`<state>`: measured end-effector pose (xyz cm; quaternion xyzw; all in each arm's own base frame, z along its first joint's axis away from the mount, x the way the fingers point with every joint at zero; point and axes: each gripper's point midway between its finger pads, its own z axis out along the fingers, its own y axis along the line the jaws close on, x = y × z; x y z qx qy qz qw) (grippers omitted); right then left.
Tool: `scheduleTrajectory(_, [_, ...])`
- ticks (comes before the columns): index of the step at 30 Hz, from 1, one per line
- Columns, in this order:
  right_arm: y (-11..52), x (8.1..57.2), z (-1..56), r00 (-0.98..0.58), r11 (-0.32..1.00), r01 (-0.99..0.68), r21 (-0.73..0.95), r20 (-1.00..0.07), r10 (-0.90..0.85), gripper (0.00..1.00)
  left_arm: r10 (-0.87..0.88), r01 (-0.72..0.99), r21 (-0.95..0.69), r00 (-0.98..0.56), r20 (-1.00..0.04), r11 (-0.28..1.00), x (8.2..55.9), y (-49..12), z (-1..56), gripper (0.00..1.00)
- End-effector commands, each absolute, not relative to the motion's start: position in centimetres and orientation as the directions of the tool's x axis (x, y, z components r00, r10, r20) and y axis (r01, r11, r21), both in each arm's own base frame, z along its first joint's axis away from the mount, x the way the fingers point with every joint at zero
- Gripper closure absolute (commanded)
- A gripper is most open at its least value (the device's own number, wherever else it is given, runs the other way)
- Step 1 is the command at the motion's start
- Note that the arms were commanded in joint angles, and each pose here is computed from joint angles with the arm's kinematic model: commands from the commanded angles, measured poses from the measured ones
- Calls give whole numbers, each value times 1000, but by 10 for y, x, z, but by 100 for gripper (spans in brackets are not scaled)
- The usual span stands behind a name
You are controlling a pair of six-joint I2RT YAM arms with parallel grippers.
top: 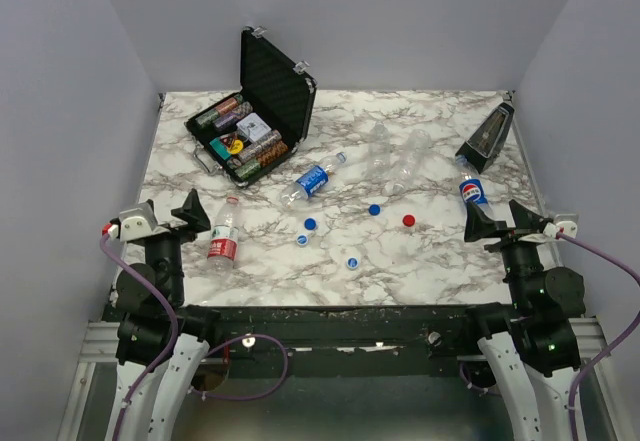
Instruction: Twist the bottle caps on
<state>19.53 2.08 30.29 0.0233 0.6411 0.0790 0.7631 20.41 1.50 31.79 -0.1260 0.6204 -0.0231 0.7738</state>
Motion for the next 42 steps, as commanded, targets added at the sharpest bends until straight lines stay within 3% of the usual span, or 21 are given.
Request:
scheduleTrajectory(1, [25,192,302,170,986,-115,121,-976,140,0,-203,-130,-233,212,-956,964,205,16,315,1])
scheduleTrajectory(11, [22,192,298,177,984,-102,148,-970,164,0,-277,-154,-289,94,-956,945,224,8,300,1])
scheduleTrajectory(21, [26,190,298,185,981,-127,149,-968,171,0,-294,-186,-247,-305,-906,951,260,-22,248,1])
scheduleTrajectory(26, [29,191,297,183,979,-142,143,-969,168,0,-261,-199,-179,-551,-793,963,277,-38,207,1])
scheduleTrajectory(31, [30,184,303,219,978,-156,142,-960,174,0,-197,-204,-58,-766,-612,977,288,-45,155,1])
scheduleTrajectory(42, [31,182,304,234,976,-170,136,-957,174,0,-130,-175,139,-949,-286,975,291,-29,82,1])
